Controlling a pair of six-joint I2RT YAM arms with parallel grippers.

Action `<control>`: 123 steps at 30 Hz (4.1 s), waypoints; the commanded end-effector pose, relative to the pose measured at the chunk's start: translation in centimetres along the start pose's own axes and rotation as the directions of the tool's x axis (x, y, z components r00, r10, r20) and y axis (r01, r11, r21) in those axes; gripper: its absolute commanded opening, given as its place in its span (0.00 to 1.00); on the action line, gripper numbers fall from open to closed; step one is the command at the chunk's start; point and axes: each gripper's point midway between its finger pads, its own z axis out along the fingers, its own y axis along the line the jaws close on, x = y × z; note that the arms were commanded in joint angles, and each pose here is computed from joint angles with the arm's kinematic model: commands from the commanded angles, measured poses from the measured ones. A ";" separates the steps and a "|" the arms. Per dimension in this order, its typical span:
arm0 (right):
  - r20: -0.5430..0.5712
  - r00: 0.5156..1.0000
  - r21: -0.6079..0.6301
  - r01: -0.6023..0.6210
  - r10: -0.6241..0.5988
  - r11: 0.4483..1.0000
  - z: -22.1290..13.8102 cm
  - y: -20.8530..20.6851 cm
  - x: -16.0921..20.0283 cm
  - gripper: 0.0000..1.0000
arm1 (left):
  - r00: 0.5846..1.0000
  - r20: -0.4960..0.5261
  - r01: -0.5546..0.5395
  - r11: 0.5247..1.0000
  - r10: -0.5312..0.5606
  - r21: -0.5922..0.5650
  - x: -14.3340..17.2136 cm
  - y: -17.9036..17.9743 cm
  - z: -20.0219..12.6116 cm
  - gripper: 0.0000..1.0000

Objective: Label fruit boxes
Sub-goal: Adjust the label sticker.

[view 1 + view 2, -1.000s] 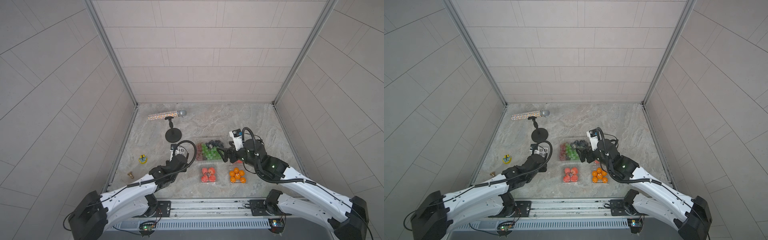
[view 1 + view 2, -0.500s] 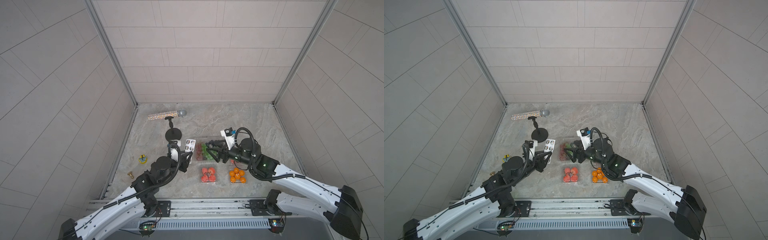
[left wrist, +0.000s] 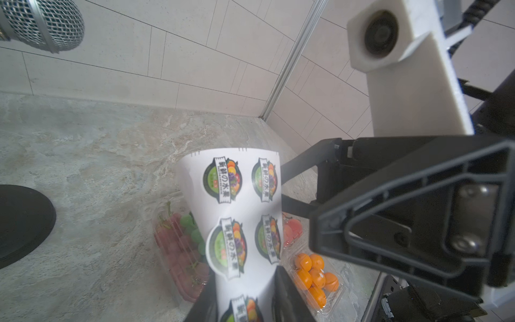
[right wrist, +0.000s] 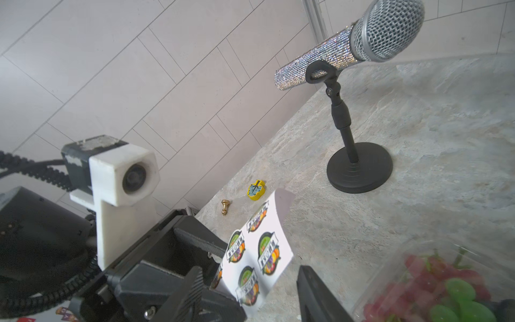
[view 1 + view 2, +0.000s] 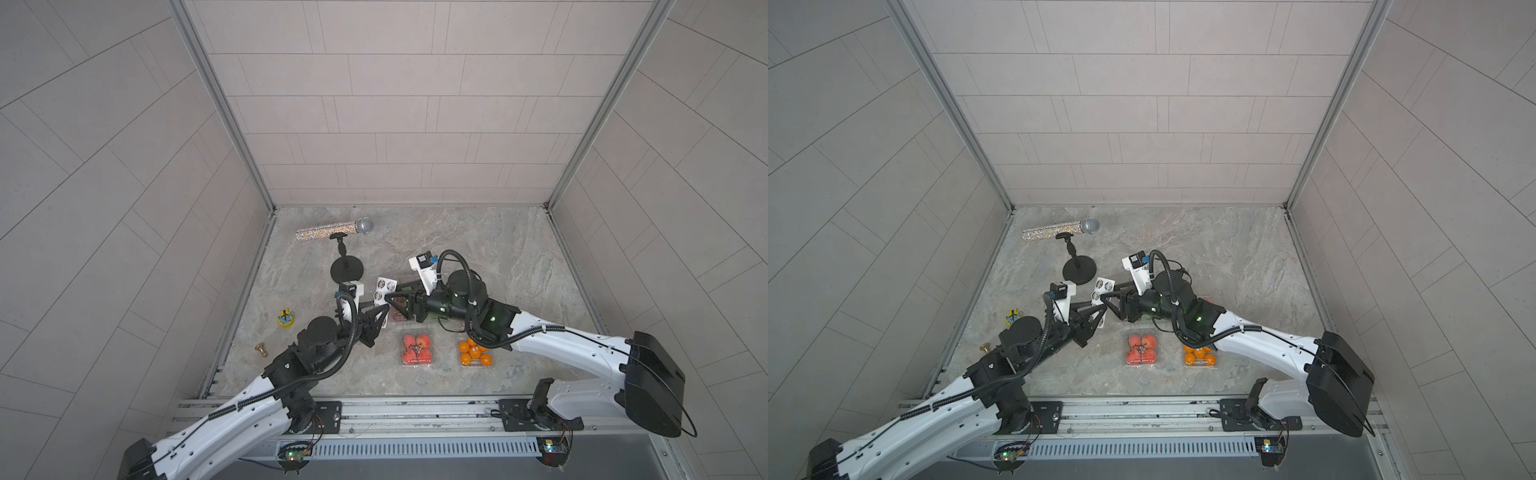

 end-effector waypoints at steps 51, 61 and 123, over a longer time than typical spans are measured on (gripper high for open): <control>0.152 0.966 -0.507 0.259 -0.210 0.822 -13.1 7.8 -4.2 0.00 | 0.967 0.181 -0.252 0.772 0.179 0.584 -5.7 -12.7 -2.6 0.59; 0.135 0.966 -0.471 0.259 -0.221 0.843 -12.6 6.9 -3.9 0.00 | 0.968 0.184 -0.247 0.786 0.172 0.567 -5.9 -12.4 -2.4 0.24; 0.144 0.969 -0.547 0.247 -0.201 0.800 -12.0 8.7 -1.8 0.00 | 0.964 0.220 -0.254 0.747 0.148 0.614 -7.0 -13.4 -3.2 0.47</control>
